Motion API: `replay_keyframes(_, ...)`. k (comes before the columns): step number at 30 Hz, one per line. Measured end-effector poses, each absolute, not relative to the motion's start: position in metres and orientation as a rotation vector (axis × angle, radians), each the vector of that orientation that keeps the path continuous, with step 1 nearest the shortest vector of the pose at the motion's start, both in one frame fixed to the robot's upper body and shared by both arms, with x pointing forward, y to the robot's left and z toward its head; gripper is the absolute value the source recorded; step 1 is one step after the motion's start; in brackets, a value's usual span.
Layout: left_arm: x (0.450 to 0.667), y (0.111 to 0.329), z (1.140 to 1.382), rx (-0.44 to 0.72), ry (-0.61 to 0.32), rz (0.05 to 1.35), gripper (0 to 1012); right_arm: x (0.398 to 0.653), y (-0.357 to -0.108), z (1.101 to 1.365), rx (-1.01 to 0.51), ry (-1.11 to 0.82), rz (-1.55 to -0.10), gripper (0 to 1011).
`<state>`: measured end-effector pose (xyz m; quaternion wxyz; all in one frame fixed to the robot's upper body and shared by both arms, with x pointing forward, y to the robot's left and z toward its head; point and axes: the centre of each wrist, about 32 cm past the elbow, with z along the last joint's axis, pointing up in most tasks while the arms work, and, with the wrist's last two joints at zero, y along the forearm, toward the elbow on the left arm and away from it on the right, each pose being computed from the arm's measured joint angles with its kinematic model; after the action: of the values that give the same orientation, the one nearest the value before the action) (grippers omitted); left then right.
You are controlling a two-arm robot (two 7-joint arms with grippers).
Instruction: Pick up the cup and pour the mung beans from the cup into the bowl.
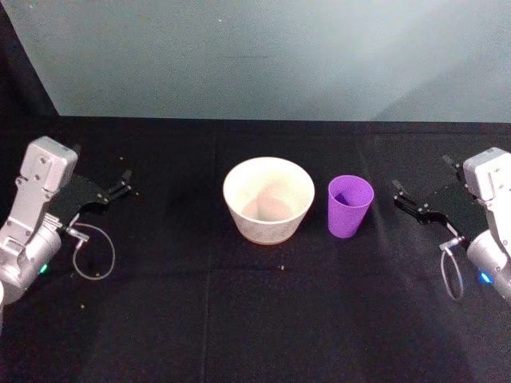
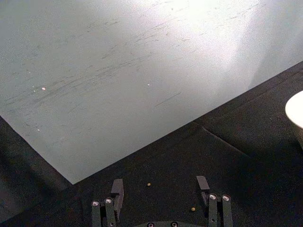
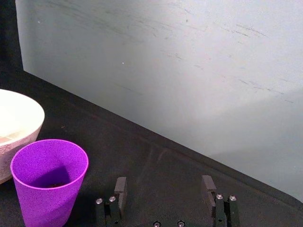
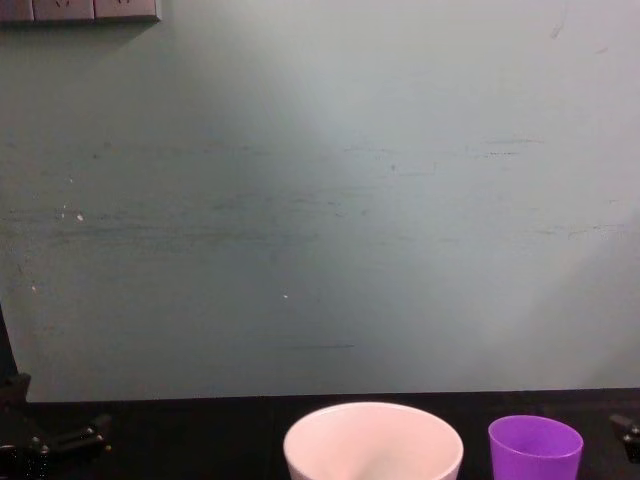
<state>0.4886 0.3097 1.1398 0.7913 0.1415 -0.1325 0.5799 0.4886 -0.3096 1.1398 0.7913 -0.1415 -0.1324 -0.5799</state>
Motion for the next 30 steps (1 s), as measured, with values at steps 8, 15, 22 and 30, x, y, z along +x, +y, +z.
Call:
replay_keyframes(8,0.4886,0.3097,1.1398,0.304,-0.285,1.248,1000,0.4886,-0.3097,1.1398,-0.305,-0.285,-1.248,1003)
replay_keyframes(15,0.4886,0.3097,1.1398,0.304,-0.285,1.248,1000,0.4886,-0.3097,1.1398,-0.304,-0.285,-1.248,1003)
replay_keyframes(22,0.4886,0.3097,1.1398,0.304,-0.285,1.248,1000,0.4886,-0.3096,1.1398,-0.304,-0.285,-1.248,1003)
replay_keyframes(30,0.4886,0.3097,1.1398,0.304,-0.285,1.248,1000,0.4886,-0.3097,1.1398,-0.305,-0.285,-1.248,1003)
